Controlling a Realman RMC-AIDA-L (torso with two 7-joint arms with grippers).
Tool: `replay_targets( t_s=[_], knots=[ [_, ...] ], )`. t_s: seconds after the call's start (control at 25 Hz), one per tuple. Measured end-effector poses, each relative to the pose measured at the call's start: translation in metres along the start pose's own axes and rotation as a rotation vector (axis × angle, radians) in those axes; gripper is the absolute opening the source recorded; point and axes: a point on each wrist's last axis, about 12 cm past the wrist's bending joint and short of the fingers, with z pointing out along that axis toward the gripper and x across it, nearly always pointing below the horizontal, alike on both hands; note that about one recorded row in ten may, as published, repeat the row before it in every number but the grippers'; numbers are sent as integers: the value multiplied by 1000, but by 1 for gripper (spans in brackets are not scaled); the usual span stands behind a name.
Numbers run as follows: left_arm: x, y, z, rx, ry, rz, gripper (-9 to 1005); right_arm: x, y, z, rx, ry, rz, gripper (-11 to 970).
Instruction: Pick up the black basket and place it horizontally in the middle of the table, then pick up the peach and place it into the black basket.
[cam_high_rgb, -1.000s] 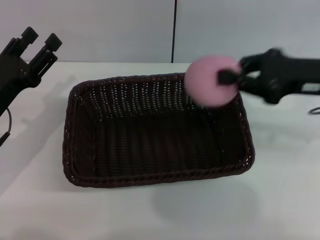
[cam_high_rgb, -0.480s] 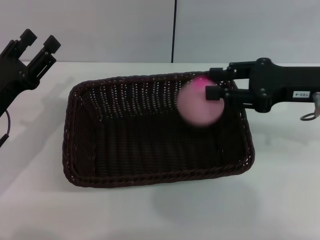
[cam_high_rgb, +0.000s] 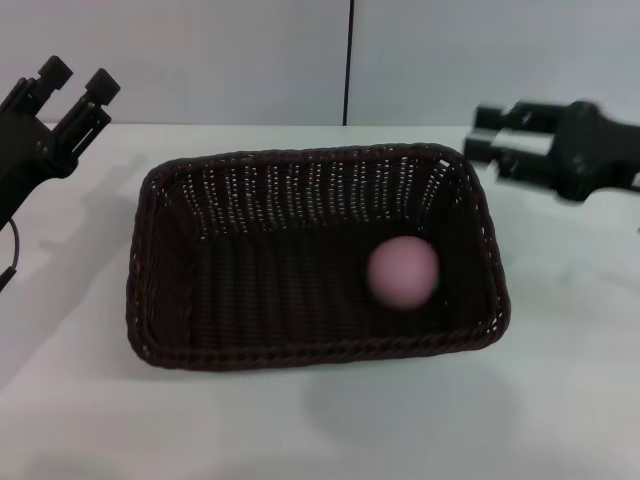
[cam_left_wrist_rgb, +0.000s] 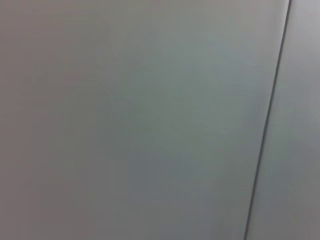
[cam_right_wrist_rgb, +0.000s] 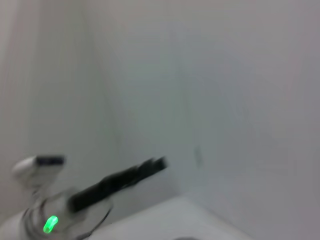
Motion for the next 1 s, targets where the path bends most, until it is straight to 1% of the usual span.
replay_targets(
  t_s=[0.04,0.08,0.2,0.24,0.28,0.32,0.36,0.4,0.44,0.48,0.52,0.6,0.64,0.68,0.72,0.76,0.8,0.84,1.0],
  knots=[
    [-1,1,-1,-4,-8,1,724,7,-2,-14,70,-113,-8,494],
    [-1,1,-1,-4,-8,1,724,7,-2,-14,70,-113,-8,493],
    [-4,3,-6,-24,-28,4,724,24,-2,-42,235,-338,-25,493],
    [-6,5,-10,-45,-47,7,724,38,1,-61,380,-480,-50,493],
    [-6,5,-10,-45,-47,7,724,38,1,-61,380,-480,-50,493],
    [-7,6,-11,-54,-55,9,724,50,5,-77,527,-595,-79,493],
    [-8,7,-14,-69,-67,14,724,50,5,-77,527,-595,-79,494],
    [-9,8,-16,-81,-76,16,724,57,8,-84,607,-648,-89,494],
    [-10,11,-22,-125,-102,19,724,70,14,-97,765,-737,-104,494],
    [-10,11,-22,-125,-102,19,724,70,14,-97,765,-737,-104,494],
    [-10,12,-25,-147,-114,18,724,75,16,-103,834,-767,-111,494],
    [-10,13,-32,-199,-147,20,724,83,20,-111,932,-806,-113,494],
    [-9,13,-36,-226,-164,24,724,89,22,-116,1010,-833,-106,494],
    [-9,14,-39,-251,-182,36,724,89,22,-116,1010,-833,-106,494],
    [-9,14,-43,-279,-199,45,724,94,24,-120,1081,-851,-107,493],
    [-9,14,-43,-279,-199,45,724,94,24,-120,1081,-851,-107,493],
    [-9,14,-48,-318,-224,61,724,97,25,-121,1113,-857,-110,493],
    [-7,12,-55,-380,-264,93,724,100,27,-123,1163,-865,-112,493],
    [-7,11,-59,-417,-287,117,724,104,27,-124,1204,-864,-101,493]
  ],
)
